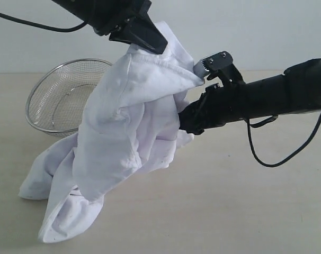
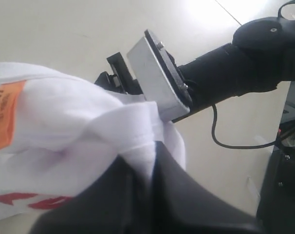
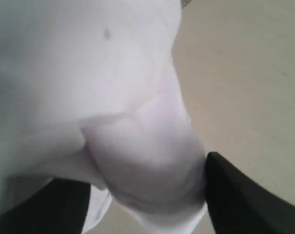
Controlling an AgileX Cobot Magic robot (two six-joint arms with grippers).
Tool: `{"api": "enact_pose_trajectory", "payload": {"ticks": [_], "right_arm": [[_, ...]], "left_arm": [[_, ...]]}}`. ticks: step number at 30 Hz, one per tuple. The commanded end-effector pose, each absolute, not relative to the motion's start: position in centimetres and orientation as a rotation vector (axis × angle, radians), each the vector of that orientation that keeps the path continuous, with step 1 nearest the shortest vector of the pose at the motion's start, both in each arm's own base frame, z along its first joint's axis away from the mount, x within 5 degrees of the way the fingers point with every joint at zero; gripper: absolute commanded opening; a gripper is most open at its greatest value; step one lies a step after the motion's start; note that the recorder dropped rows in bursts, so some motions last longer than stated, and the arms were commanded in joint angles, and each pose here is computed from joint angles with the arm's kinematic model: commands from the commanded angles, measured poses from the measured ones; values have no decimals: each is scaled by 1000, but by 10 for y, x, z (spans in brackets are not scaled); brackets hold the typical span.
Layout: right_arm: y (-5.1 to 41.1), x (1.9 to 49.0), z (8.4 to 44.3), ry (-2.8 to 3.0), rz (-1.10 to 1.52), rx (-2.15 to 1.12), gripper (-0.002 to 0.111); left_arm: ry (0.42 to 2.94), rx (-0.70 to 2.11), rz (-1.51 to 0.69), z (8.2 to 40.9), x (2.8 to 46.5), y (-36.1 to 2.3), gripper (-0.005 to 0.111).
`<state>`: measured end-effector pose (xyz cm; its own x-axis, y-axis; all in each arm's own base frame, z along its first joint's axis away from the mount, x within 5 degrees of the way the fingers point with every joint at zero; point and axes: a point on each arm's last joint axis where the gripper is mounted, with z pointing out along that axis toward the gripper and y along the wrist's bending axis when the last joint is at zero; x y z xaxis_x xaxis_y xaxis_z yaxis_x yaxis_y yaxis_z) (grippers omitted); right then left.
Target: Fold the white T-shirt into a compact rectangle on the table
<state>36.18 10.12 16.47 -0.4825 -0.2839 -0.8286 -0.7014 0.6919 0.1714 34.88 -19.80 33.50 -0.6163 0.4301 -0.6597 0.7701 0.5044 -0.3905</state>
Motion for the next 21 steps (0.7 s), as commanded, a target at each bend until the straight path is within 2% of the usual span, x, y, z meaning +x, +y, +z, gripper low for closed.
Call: {"api": "enact_pose_trajectory", "payload": {"ticks": [1, 4, 12, 21], "right_arm": [[101, 367, 167, 2089, 591, -713, 31], [99, 367, 165, 2121, 578, -679, -1], [84, 365, 178, 2213, 407, -605, 0], [19, 350, 238, 2190, 356, -393, 0]], "left_arm": [[2253, 976, -956, 342, 346, -198, 4], [2257, 983, -940, 342, 346, -197, 4], [2281, 1021, -805, 340, 347, -190, 4], [2285, 1022, -680, 340, 350, -184, 4]]}}
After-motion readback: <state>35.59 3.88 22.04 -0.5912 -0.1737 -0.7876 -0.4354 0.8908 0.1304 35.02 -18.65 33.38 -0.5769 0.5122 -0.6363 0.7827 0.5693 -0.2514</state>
